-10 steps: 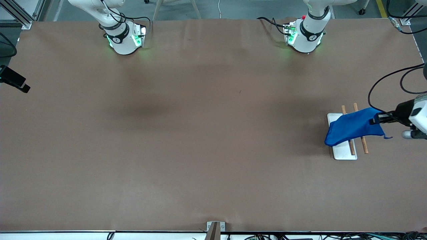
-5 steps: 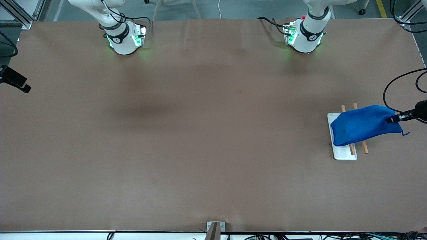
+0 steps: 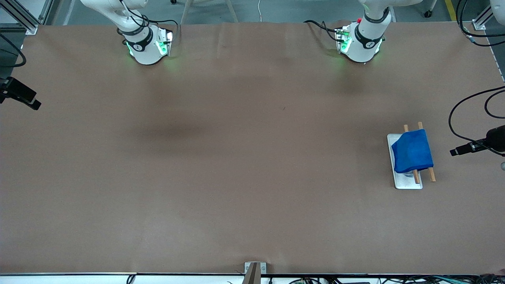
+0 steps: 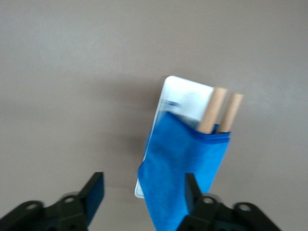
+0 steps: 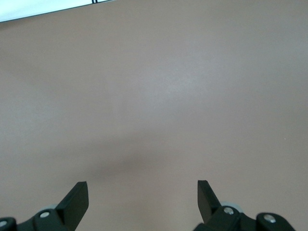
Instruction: Right arm passes towel to left arm to hang
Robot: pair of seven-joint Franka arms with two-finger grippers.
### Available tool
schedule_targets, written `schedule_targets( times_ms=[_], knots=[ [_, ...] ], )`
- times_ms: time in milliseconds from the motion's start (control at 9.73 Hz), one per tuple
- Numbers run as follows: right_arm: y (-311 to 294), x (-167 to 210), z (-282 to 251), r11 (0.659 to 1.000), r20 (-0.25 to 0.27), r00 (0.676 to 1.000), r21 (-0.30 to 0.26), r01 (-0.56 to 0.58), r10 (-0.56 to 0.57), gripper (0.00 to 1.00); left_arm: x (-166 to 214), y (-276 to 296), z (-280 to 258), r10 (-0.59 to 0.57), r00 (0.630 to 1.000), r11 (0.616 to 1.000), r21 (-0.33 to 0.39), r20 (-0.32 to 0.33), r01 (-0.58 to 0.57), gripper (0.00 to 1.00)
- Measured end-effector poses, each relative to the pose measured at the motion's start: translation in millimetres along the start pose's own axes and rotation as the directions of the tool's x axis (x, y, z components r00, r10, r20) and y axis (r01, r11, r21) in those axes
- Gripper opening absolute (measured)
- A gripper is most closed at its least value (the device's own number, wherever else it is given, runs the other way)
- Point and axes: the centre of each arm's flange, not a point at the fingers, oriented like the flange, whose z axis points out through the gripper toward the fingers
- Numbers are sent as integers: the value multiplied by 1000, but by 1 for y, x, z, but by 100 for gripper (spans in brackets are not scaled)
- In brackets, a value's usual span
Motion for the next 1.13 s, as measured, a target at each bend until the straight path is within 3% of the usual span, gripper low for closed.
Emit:
schedule_targets(
  times_ms=[103,205,514,822,1130],
  knots=[
    [-4,0,0,1000,-2,1000,1,7,-7,100,1,27,-13,63,998,998,22,-12,-63,97],
    [-5,0,-1,1000,-4,1000,1,9,-9,100,-1,58,-29,117,993,993,31,-33,-116,100],
    [-6,0,-1,1000,-7,1000,2,11,-11,100,-20,143,-87,248,963,968,64,-110,-242,100],
    [-6,0,-1,1000,-7,1000,2,12,-12,100,-76,241,-145,263,959,958,144,-108,-246,100],
    [-7,0,-1,1000,-7,1000,2,13,-13,100,-113,258,-220,248,962,962,148,-110,-231,100]
  ],
)
